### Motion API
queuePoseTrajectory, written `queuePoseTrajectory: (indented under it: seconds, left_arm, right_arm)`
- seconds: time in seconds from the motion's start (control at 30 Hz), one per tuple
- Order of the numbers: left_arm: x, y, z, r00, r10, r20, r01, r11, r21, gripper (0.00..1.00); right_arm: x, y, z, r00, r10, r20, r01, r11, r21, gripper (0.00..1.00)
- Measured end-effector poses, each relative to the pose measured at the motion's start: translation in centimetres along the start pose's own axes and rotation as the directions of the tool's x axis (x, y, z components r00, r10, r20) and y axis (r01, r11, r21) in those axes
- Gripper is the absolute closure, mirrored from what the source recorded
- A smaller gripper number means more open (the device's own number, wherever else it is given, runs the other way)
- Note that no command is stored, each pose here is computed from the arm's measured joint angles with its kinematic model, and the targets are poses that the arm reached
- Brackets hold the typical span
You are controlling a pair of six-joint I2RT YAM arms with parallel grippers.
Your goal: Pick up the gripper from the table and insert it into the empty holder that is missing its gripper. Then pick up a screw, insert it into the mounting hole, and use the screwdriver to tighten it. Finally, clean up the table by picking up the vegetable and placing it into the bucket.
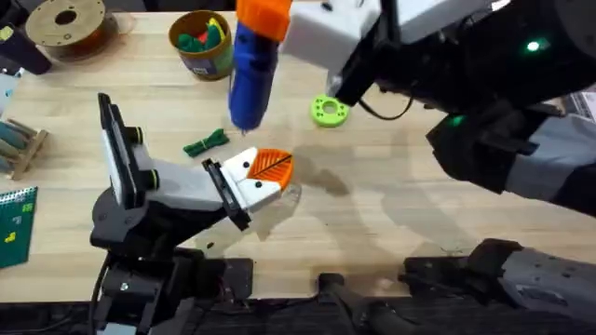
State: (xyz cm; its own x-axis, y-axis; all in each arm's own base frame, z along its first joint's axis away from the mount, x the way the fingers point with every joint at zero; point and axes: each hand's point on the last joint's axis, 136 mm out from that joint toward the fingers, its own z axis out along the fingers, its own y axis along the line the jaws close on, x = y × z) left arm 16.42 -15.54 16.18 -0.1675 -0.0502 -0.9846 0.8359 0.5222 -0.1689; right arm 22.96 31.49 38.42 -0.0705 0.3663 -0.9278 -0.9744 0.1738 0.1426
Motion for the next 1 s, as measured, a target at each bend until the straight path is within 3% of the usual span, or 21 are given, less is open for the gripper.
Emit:
queuePoseTrajectory:
  seconds: [0.3,1.0]
  left_arm:
    - [0.0,0.0,0.0,1.000,0.000,0.000,0.000,1.000,0.000,0.997]
    - [0.0,0.0,0.0,1.000,0.000,0.000,0.000,1.000,0.000,0.997]
  right_arm:
    - [2.7,1.3,0.6,0.994,0.055,-0.093,-0.059,0.998,-0.032,0.970]
    - [4.4,0.7,0.9,0.990,0.067,-0.128,-0.070,0.997,-0.022,0.970]
